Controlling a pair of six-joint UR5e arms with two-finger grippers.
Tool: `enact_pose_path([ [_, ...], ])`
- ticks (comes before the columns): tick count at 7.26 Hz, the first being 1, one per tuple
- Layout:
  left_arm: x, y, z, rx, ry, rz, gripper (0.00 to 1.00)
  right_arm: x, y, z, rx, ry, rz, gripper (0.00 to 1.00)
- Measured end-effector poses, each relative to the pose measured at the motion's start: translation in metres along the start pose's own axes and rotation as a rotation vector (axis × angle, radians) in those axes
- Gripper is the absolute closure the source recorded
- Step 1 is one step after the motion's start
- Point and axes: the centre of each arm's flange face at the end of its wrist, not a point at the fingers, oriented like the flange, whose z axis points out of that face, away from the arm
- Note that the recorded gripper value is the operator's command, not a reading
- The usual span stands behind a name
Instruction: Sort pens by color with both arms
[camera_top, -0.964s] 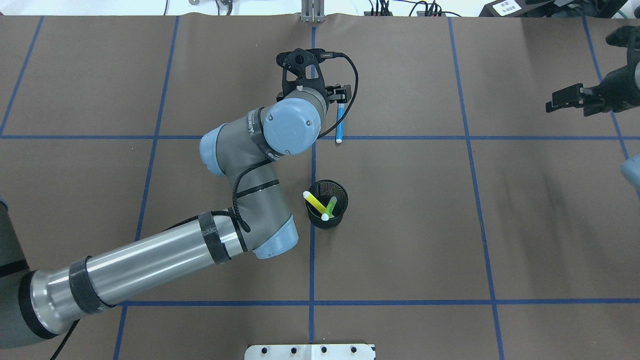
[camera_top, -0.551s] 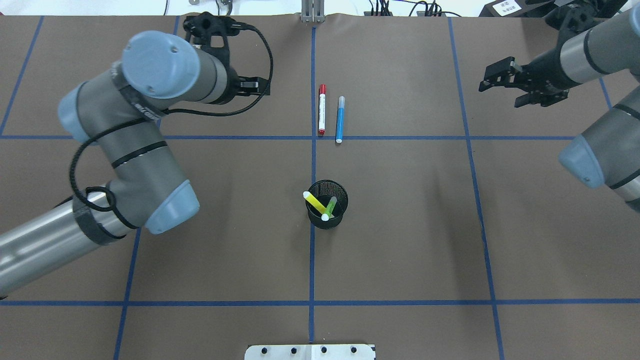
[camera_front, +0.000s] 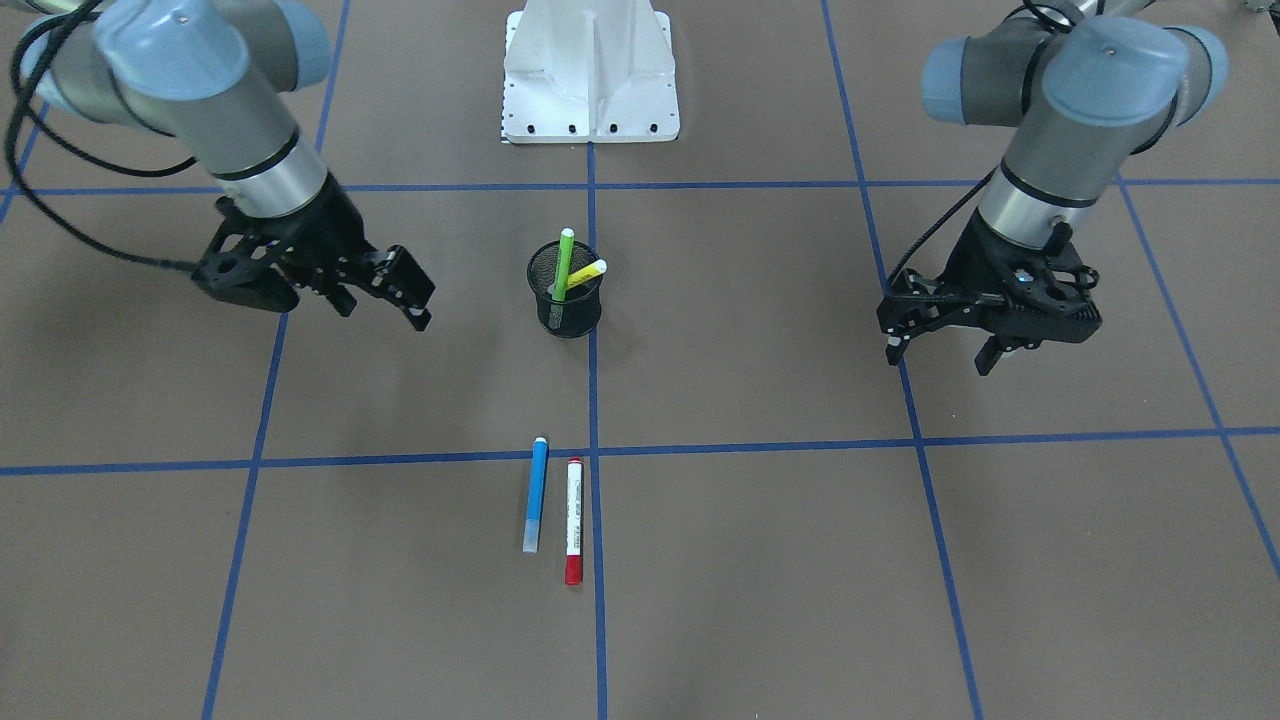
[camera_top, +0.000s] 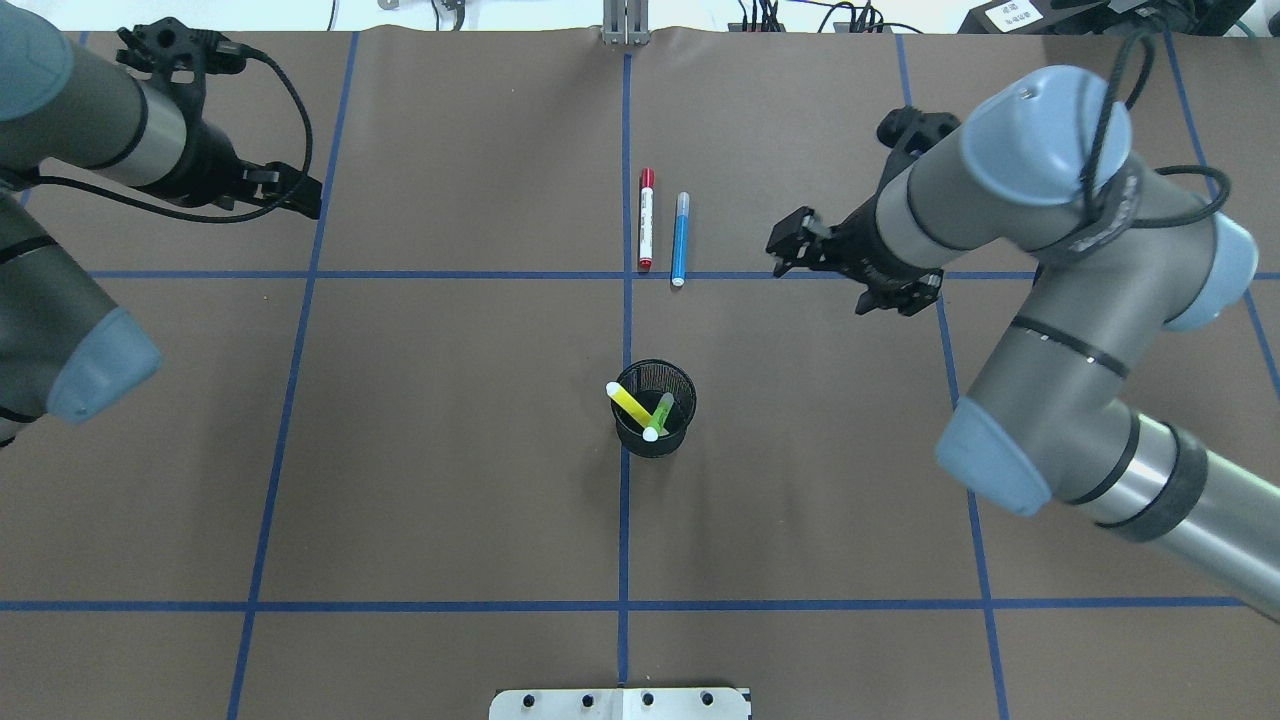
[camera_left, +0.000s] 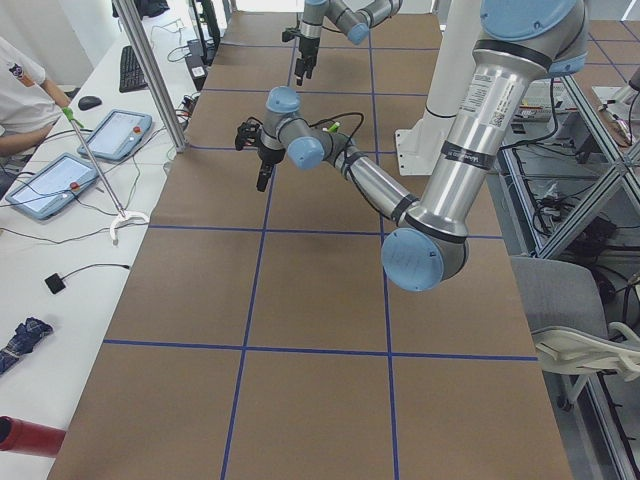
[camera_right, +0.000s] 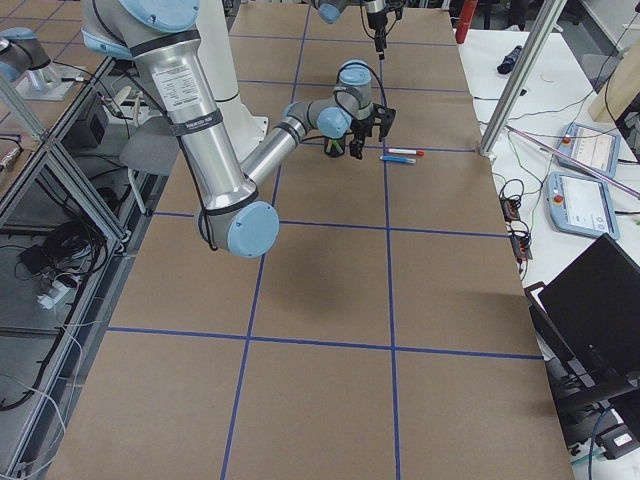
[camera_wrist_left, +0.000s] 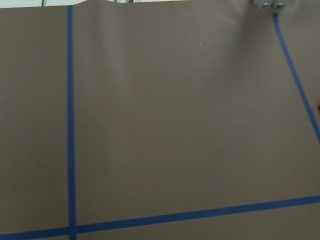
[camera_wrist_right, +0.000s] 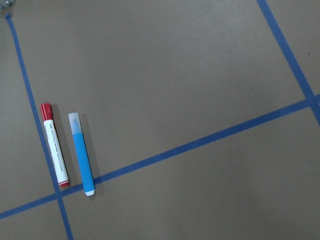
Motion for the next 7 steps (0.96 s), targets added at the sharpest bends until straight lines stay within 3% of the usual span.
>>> enact_pose_path([
  [3, -0.060, 0.003, -0.002, -0.024, -0.047, 0.083, 0.00, -0.087, 0.118, 0.016, 0.070, 0.137, -0.145, 0.16],
  [7, -0.068, 0.003, 0.000, -0.028, -0.056, 0.080, 0.00, -0.110, 0.161, 0.051, 0.063, 0.209, -0.376, 0.28],
])
